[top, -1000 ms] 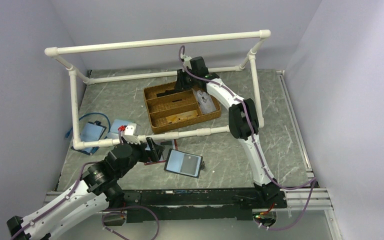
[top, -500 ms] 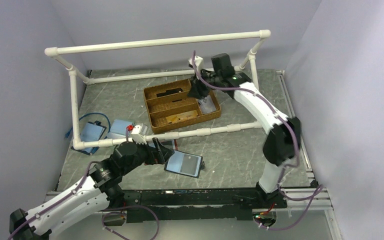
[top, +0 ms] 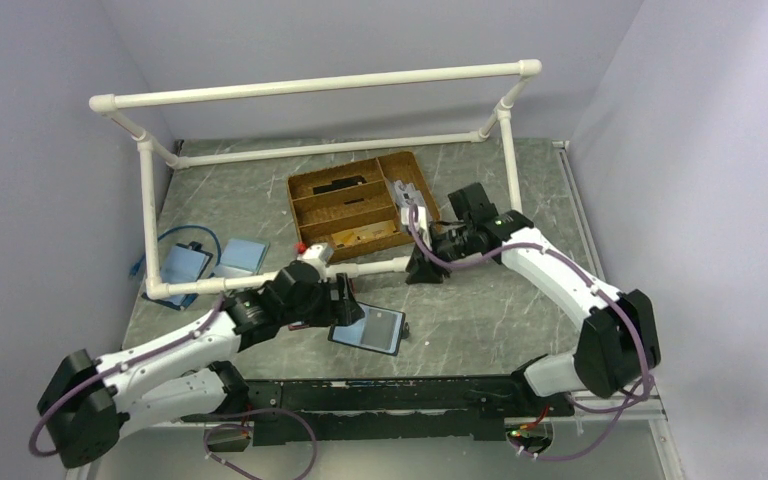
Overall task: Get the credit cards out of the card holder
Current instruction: Remove the credit card from the card holder.
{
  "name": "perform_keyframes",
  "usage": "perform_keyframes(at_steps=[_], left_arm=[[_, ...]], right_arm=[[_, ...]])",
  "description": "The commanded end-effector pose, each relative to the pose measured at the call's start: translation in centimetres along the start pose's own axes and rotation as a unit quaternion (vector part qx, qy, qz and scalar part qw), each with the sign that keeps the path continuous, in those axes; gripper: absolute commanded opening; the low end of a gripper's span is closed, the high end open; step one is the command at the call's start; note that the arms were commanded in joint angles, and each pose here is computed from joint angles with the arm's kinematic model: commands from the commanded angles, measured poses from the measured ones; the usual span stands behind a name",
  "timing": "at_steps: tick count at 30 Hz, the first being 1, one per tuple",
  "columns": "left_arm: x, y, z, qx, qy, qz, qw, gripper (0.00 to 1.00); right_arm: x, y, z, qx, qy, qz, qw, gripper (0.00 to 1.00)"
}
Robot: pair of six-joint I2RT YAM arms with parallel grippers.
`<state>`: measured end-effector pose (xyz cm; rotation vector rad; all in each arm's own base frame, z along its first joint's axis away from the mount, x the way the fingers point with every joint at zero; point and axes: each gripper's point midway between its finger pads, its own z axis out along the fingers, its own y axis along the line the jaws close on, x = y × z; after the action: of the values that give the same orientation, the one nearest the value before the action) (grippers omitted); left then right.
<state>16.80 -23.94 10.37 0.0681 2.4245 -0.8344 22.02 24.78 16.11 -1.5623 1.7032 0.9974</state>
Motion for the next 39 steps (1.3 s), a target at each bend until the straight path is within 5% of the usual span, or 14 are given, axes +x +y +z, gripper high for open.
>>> perform_keyframes(at_steps=[1,21,39], left_arm=[[0.7,-0.3,0.6,-0.042,0.016,0.045,0.998,0.81],[3.1,-1.5,6.1,-0.163,0.043,0.147,0.975,0.84],[5.5,-1.8,8.1,-0.162,0.062,0.136,0.975,0.83]], right_arm=[[-0.6,1.2,-0.1,-0.023,-0.037,-0.126,0.991,0.40],[3.3,0.3,2.1,-0.058,0.030,-0.093,0.994,0.39],[3.9,0.0,2.3,-0.063,0.044,-0.078,0.994,0.38]])
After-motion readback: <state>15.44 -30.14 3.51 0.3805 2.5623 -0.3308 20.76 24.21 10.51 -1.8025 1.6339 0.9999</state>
